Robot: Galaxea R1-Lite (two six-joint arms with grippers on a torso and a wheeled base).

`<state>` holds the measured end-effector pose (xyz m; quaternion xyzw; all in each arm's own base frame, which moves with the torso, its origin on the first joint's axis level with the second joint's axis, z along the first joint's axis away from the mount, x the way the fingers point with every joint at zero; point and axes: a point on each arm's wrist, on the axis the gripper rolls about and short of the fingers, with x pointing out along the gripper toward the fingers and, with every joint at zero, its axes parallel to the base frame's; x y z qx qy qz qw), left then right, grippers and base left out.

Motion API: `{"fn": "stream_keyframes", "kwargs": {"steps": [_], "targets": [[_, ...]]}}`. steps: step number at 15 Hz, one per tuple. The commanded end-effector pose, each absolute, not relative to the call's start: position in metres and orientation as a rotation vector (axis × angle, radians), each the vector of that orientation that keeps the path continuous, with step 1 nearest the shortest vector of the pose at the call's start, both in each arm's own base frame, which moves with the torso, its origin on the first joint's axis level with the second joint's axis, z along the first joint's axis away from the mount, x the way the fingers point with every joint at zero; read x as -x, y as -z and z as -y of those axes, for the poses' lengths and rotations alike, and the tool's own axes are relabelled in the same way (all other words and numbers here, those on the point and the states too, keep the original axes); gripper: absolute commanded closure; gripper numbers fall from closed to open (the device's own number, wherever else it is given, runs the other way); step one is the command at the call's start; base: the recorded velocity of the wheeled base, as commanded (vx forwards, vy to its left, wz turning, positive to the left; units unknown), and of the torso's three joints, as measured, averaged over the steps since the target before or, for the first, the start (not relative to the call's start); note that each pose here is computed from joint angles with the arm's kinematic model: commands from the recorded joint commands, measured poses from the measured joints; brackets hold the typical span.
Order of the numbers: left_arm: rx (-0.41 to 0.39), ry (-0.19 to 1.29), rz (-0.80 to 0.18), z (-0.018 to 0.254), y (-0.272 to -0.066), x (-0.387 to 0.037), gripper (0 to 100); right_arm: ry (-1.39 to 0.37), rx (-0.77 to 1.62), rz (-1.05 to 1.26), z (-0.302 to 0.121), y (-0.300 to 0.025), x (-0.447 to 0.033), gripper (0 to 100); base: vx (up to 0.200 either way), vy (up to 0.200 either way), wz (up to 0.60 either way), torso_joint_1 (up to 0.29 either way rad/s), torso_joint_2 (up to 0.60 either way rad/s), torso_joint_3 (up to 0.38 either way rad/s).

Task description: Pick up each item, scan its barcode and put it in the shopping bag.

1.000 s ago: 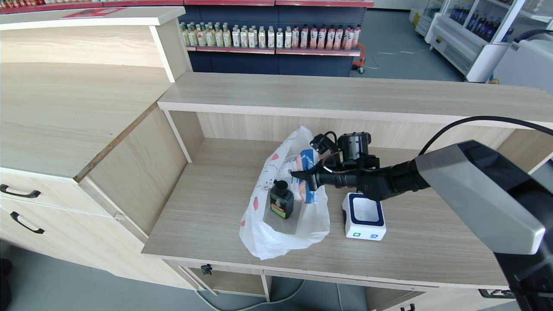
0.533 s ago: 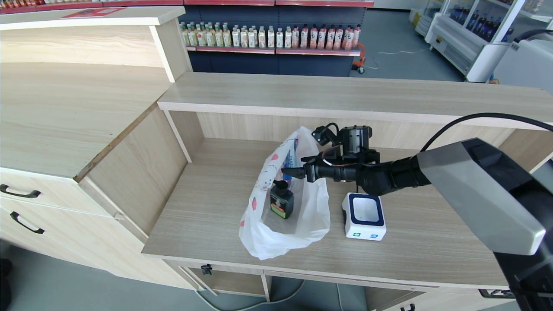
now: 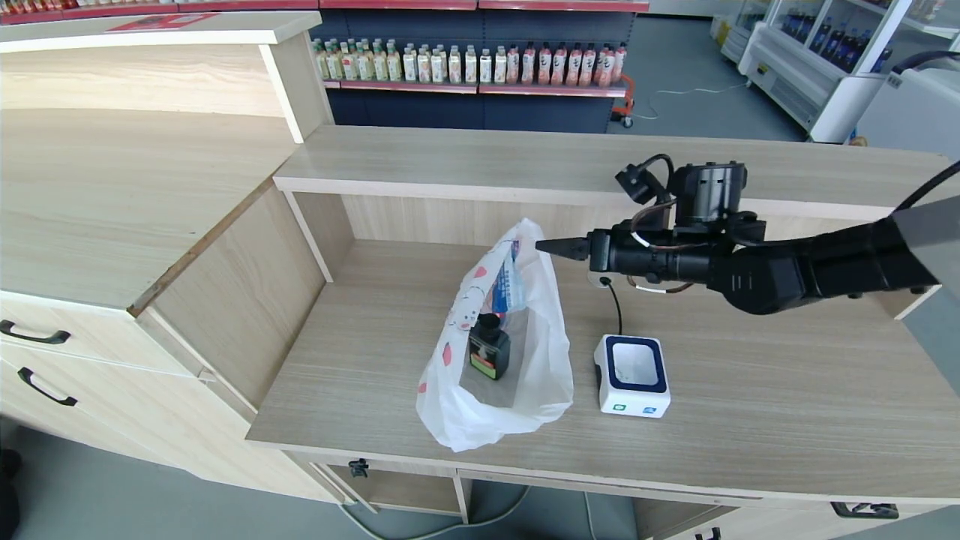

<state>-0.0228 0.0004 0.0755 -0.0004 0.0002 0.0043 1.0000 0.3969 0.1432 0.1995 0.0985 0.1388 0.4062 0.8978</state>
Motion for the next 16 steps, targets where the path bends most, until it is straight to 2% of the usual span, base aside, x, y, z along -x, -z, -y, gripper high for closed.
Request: {"fn": "stream_keyframes", "kwargs": {"steps": [1,2,3,4,5,7,8,10,11,13,16], "targets": [[0.000,-0.009,0.000,0.000,-0.075,0.023,0,-0.669,-0.241,-0.248,-0.050,-0.239,-0.260,0,0.000,0.000,0.00,0.000,0.00,0.000],[0.002,-0.009,0.000,0.000,-0.075,0.023,0,-0.600,-0.244,-0.252,-0.029,-0.229,-0.215,0,0.000,0.000,0.00,0.000,0.00,0.000],[0.002,-0.009,0.000,0.000,-0.075,0.023,0,-0.537,-0.230,-0.249,-0.016,-0.220,-0.191,0,0.000,0.000,0.00,0.000,0.00,0.000],[0.000,-0.009,0.000,0.000,-0.075,0.023,0,-0.396,-0.168,-0.235,0.001,-0.193,-0.139,0,0.000,0.000,0.00,0.000,0.00,0.000],[0.002,-0.009,0.000,0.000,-0.075,0.023,0,-0.316,-0.142,-0.223,0.002,-0.178,-0.113,0,0.000,0.000,0.00,0.000,0.00,0.000],[0.002,-0.009,0.000,0.000,-0.075,0.023,0,-0.117,-0.095,-0.164,-0.001,-0.125,-0.047,0,0.000,0.000,0.00,0.000,0.00,0.000],[0.000,-0.009,0.000,0.000,-0.075,0.023,0,-0.047,-0.054,-0.091,-0.001,-0.117,-0.028,0,0.000,0.000,0.00,0.000,0.00,0.000],[0.002,-0.009,0.000,0.000,-0.075,0.023,0,0.041,-0.043,-0.122,0.000,-0.098,-0.006,0,0.000,0.000,0.00,0.000,0.00,0.000],[0.000,-0.009,0.000,0.000,-0.075,0.023,0,0.075,-0.054,-0.115,0.000,-0.077,0.014,0,0.000,0.000,0.00,0.000,0.00,0.000],[0.002,-0.009,0.000,0.000,-0.075,0.023,0,0.043,-0.032,-0.022,0.000,-0.076,0.021,0,0.000,0.000,0.00,0.000,0.00,0.000],[0.002,-0.009,0.000,0.000,-0.075,0.023,0,0.031,-0.023,-0.003,0.001,-0.075,0.023,0,0.000,0.000,0.00,0.000,0.00,0.000]]}}
